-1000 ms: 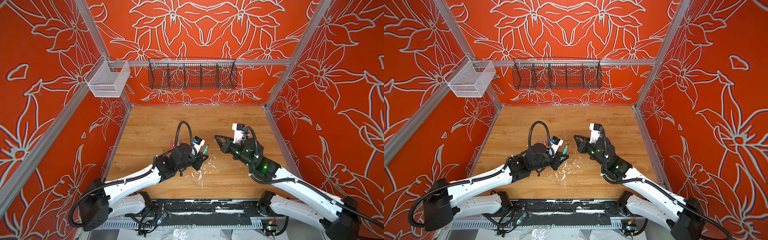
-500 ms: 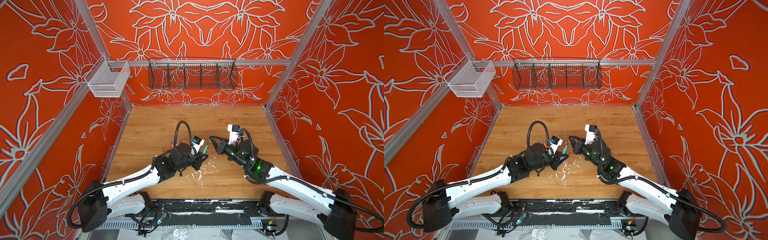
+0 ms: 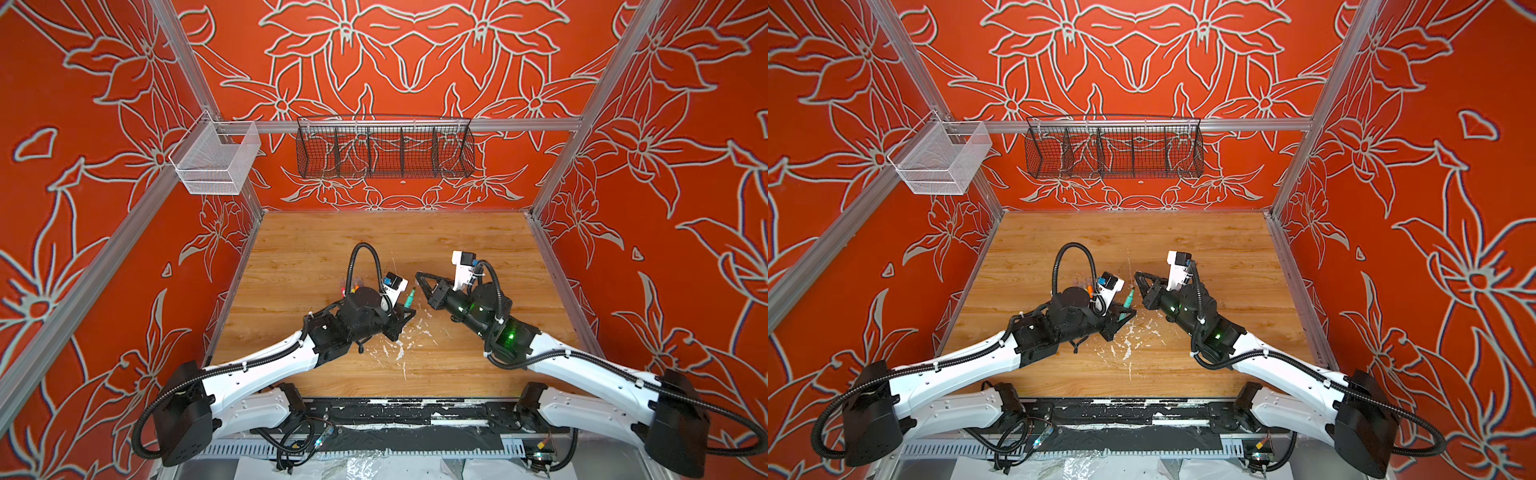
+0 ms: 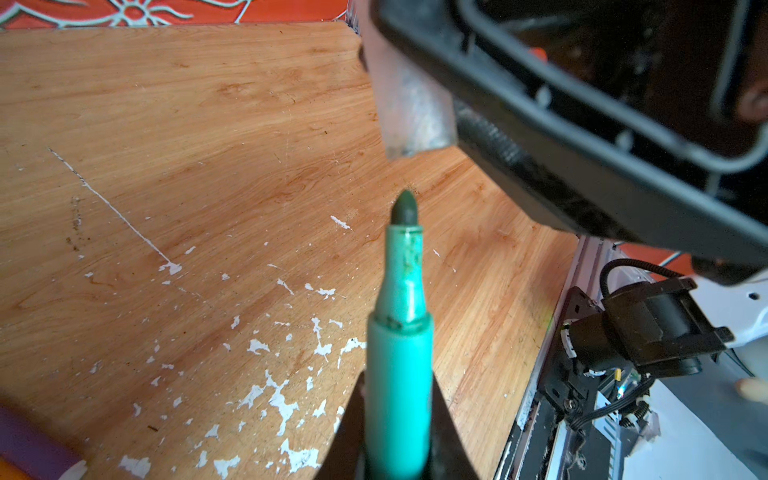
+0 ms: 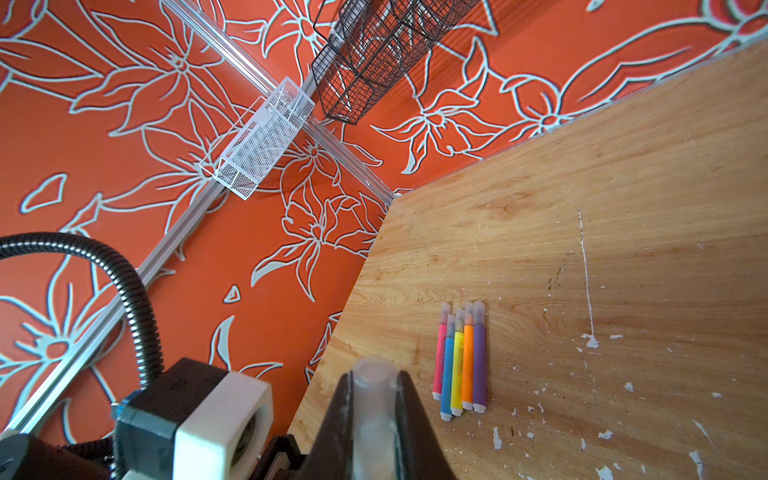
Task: Insert the pens into the pen caps
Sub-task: 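Lift the cap and carry it with the right gripper toward the teal marker, then lower the translucent cap onto the teal marker tip with the right gripper, then press the cap down onto the teal marker with the right gripper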
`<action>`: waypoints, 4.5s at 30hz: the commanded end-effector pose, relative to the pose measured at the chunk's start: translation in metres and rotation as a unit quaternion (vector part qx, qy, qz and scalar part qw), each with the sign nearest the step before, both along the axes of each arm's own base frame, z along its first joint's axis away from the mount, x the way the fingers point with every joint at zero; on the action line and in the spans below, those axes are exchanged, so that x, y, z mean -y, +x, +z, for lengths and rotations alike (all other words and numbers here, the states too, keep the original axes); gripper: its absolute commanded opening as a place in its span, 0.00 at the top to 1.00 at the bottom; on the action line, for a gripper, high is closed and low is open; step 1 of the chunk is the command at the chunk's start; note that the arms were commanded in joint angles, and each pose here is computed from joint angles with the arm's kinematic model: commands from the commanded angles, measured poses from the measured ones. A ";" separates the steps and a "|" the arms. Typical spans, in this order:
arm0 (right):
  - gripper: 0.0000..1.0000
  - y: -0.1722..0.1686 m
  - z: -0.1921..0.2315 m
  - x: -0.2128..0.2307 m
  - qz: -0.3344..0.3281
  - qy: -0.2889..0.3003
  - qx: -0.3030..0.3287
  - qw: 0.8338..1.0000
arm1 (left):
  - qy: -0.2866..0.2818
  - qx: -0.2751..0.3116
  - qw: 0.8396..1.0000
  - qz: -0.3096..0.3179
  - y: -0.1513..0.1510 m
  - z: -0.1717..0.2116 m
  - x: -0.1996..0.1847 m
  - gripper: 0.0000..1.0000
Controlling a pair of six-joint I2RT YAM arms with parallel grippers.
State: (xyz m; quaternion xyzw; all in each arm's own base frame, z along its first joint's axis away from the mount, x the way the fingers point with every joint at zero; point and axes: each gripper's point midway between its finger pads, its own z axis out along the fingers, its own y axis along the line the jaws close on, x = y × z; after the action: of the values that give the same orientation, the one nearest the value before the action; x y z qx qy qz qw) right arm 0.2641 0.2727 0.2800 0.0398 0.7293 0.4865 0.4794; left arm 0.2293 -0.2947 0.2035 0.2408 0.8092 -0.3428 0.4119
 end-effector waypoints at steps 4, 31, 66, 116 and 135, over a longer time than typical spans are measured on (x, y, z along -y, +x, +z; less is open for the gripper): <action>0.93 -0.002 -0.002 -0.005 0.005 0.024 -0.002 1.000 | -0.014 0.017 1.000 0.003 0.001 0.010 0.000 1.00; 0.95 -0.047 -0.041 -0.032 0.044 0.055 -0.009 0.997 | -0.089 -0.033 0.995 0.009 0.004 0.014 -0.008 1.00; 0.60 -0.064 -0.045 -0.052 0.080 0.005 0.012 0.997 | -0.105 -0.004 0.994 -0.009 -0.005 0.026 -0.015 1.00; 0.61 -0.002 0.022 -0.059 0.020 -0.068 -0.009 0.997 | -0.115 0.017 0.993 -0.024 -0.011 0.035 -0.016 1.00; 1.00 -0.032 -0.031 -0.067 0.060 -0.061 -0.061 0.994 | -0.138 0.066 0.982 0.107 0.029 0.083 -0.043 1.00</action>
State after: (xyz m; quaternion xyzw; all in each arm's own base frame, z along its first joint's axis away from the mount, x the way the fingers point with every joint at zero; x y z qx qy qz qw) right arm 0.2540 0.3321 0.2738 0.0122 0.7697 0.4516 0.4511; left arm 0.2224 -0.2719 0.2174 0.1951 0.7896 -0.3986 0.4238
